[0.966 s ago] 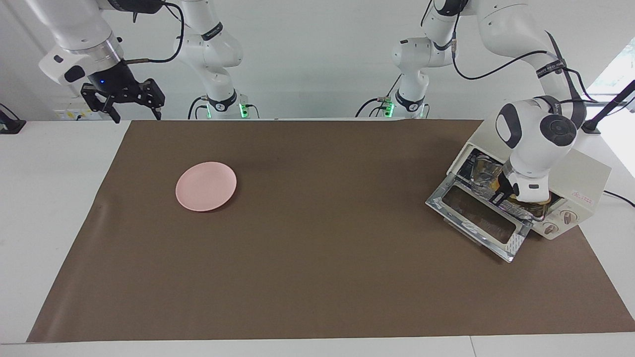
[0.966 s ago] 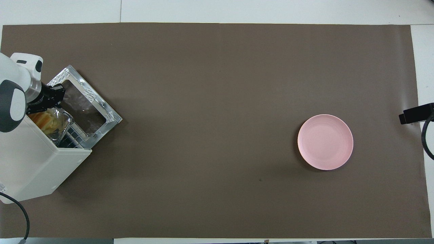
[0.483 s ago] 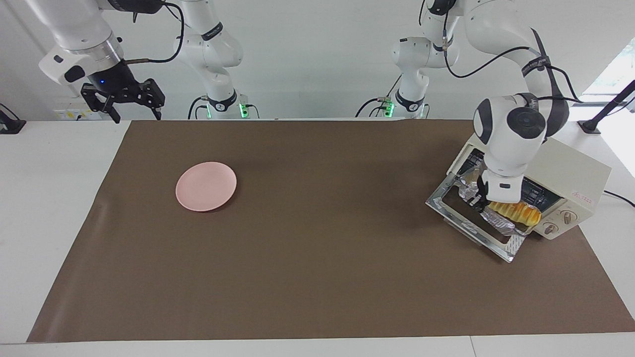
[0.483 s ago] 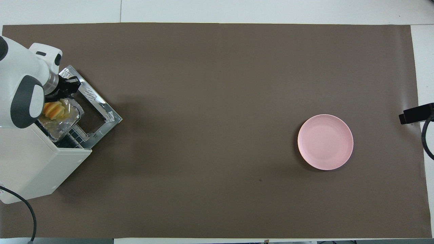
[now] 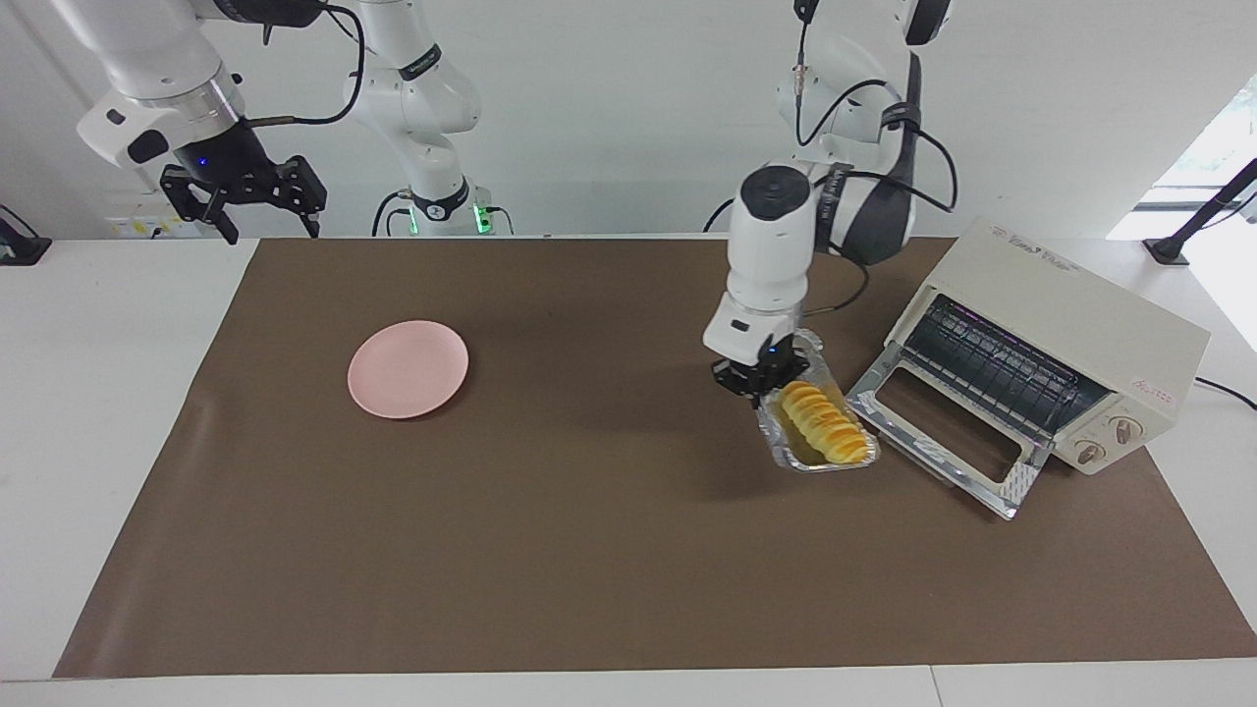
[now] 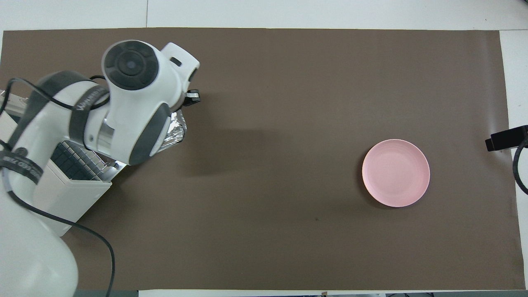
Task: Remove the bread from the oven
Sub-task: 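Pull the foil tray out and set it on the table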
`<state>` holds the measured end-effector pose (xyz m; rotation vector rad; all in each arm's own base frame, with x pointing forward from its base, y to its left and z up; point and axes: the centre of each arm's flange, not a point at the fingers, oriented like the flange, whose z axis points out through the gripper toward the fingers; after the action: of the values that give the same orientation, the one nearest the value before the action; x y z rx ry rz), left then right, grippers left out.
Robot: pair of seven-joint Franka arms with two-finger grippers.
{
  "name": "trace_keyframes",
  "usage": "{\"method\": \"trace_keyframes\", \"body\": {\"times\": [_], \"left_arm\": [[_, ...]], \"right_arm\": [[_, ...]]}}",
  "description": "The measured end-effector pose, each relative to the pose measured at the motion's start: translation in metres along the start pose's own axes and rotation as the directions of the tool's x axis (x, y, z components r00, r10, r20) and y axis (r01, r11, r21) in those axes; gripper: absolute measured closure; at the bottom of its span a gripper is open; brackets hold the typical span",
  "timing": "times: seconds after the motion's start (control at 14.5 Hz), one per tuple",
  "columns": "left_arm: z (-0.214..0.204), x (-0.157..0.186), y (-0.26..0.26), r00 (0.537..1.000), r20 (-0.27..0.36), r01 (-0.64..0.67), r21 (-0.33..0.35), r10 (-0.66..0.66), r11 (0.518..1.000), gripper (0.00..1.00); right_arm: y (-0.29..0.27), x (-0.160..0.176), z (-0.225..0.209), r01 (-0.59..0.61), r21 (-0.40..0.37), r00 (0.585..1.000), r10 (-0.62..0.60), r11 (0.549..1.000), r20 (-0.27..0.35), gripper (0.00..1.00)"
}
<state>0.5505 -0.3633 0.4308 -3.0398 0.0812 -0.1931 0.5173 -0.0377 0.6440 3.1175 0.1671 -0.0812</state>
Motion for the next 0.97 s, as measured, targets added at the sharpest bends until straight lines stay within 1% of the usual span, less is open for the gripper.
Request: {"method": "trace_keyframes", "body": {"times": [0.14, 0.34, 0.48, 0.62, 0.69, 0.83, 0.97], "left_arm": [[0.005, -0.027, 0.063, 0.997, -0.001, -0.076, -0.008, 0.076, 0.997, 0.98], [0.042, -0.051, 0.133, 0.995, 0.006, -0.098, -0.007, 0.099, 0.995, 0.98], [0.056, -0.055, 0.156, 0.996, -0.002, -0.094, -0.047, 0.094, 0.994, 0.98], [0.057, -0.052, 0.161, 0.997, -0.012, -0.079, -0.087, 0.078, 0.993, 0.98], [0.055, -0.050, 0.161, 0.998, -0.010, -0.067, -0.102, 0.067, 0.992, 0.92], [0.050, -0.047, 0.161, 0.999, -0.006, -0.051, -0.119, 0.051, 0.992, 0.70], [0.047, -0.043, 0.158, 1.000, -0.009, -0.027, -0.121, 0.026, 0.992, 0.49]], "right_arm": [[0.000, 0.000, 0.000, 0.000, 0.000, 1.000, 0.000, 1.000, 0.000, 0.00], [0.002, -0.001, 0.000, -0.003, 0.001, 1.000, 0.003, 1.000, 0.002, 0.00], [0.002, -0.001, 0.000, -0.004, 0.001, 1.000, 0.004, 1.000, 0.002, 0.00], [0.002, -0.001, 0.000, -0.005, 0.001, 1.000, 0.005, 1.000, 0.002, 0.00], [0.002, -0.001, 0.000, -0.005, 0.001, 1.000, 0.005, 1.000, 0.002, 0.00], [0.003, -0.001, 0.000, -0.005, 0.001, 1.000, 0.005, 1.000, 0.002, 0.00], [0.002, -0.001, 0.000, -0.005, 0.001, 1.000, 0.005, 1.000, 0.002, 0.00]]}}
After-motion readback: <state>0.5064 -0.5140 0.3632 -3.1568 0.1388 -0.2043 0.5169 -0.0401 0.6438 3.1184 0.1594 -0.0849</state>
